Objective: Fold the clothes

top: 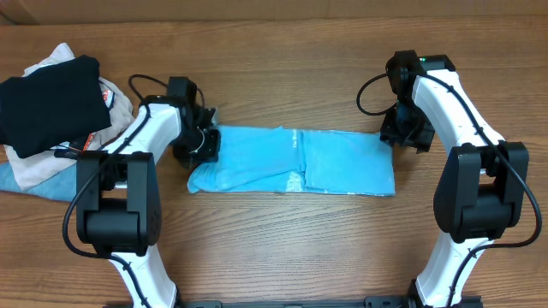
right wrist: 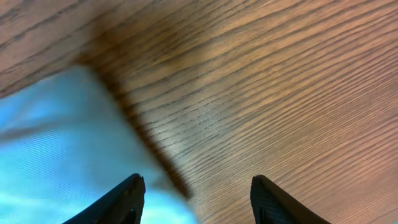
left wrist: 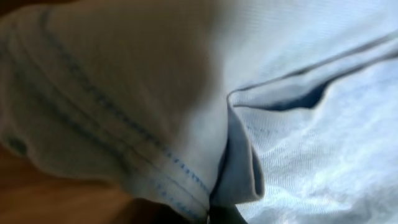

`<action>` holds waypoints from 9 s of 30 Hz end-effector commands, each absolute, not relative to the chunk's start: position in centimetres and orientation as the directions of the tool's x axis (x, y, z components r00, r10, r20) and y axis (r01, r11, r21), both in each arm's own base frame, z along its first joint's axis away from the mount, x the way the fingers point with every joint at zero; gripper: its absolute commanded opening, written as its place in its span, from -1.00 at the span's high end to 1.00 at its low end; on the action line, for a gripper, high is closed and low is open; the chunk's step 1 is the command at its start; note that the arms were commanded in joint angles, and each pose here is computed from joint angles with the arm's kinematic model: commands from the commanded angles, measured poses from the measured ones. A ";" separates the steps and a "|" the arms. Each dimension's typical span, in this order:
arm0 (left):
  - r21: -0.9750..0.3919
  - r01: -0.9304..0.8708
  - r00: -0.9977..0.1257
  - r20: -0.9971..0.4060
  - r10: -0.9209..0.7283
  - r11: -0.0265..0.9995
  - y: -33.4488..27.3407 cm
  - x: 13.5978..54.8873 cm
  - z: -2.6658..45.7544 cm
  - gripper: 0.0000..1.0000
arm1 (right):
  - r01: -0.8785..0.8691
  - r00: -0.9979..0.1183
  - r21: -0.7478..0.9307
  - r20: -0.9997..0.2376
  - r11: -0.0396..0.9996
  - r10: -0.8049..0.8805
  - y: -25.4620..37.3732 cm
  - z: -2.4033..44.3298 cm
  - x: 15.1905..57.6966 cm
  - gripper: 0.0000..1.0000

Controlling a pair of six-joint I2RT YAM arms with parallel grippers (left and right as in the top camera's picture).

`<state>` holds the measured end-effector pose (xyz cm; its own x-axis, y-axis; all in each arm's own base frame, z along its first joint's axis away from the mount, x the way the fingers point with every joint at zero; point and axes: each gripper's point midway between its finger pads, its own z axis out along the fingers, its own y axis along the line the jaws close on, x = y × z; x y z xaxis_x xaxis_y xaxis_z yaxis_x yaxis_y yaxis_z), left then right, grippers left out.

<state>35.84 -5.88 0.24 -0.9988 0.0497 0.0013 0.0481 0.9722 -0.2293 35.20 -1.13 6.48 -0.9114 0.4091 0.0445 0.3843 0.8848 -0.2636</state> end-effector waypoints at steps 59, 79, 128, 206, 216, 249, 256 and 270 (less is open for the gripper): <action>-0.003 0.206 -0.975 -0.081 0.205 0.979 -17.0 37.3 11.2 -0.06 | 0.360 -0.929 -0.231 -0.003 0.904 0.370 -1.1 8.3 36.0 -0.18; 0.068 -0.069 -0.997 0.037 -0.071 0.995 -13.5 33.9 3.4 0.55 | 0.359 -0.929 -0.232 -0.001 0.904 0.369 -1.1 8.3 36.0 -0.18; -0.009 0.100 -0.954 -0.286 0.093 0.995 -6.3 49.3 5.8 0.10 | -0.103 -0.984 0.417 0.091 0.903 -0.155 20.3 9.4 33.4 -0.18; -0.141 -0.021 -0.999 0.052 -0.014 0.990 -7.6 44.3 5.8 -0.68 | -0.108 -0.977 -0.120 -0.171 0.987 -0.128 11.6 2.3 38.7 -0.18; -0.259 0.296 -0.954 -0.031 0.299 0.919 -11.8 44.2 6.0 -0.78 | -0.131 -0.986 0.009 -0.103 0.991 -0.130 13.6 2.0 37.0 -0.18; -0.301 -0.067 -0.863 0.495 0.096 0.951 -11.6 30.6 -1.0 -0.48 | -0.241 -0.948 0.091 -0.236 0.966 -0.214 21.3 -0.1 38.8 -0.29; -0.478 -0.125 -0.886 0.449 0.119 0.869 -14.8 31.5 0.4 -0.39 | -0.210 -0.957 0.084 -0.222 0.974 -0.187 19.4 -0.2 39.4 -0.29; -0.404 0.016 -1.000 0.004 0.019 0.915 -13.6 40.3 4.3 -1.00 | -0.205 -0.965 0.063 -0.181 0.977 -0.191 18.8 -0.4 38.4 -0.32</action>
<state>38.48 -13.77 2.91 -0.9937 0.0357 0.1064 -0.0129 0.9056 -0.4239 38.68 19.10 0.40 -0.9615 -0.1842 -0.2040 -0.2044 0.9754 0.0825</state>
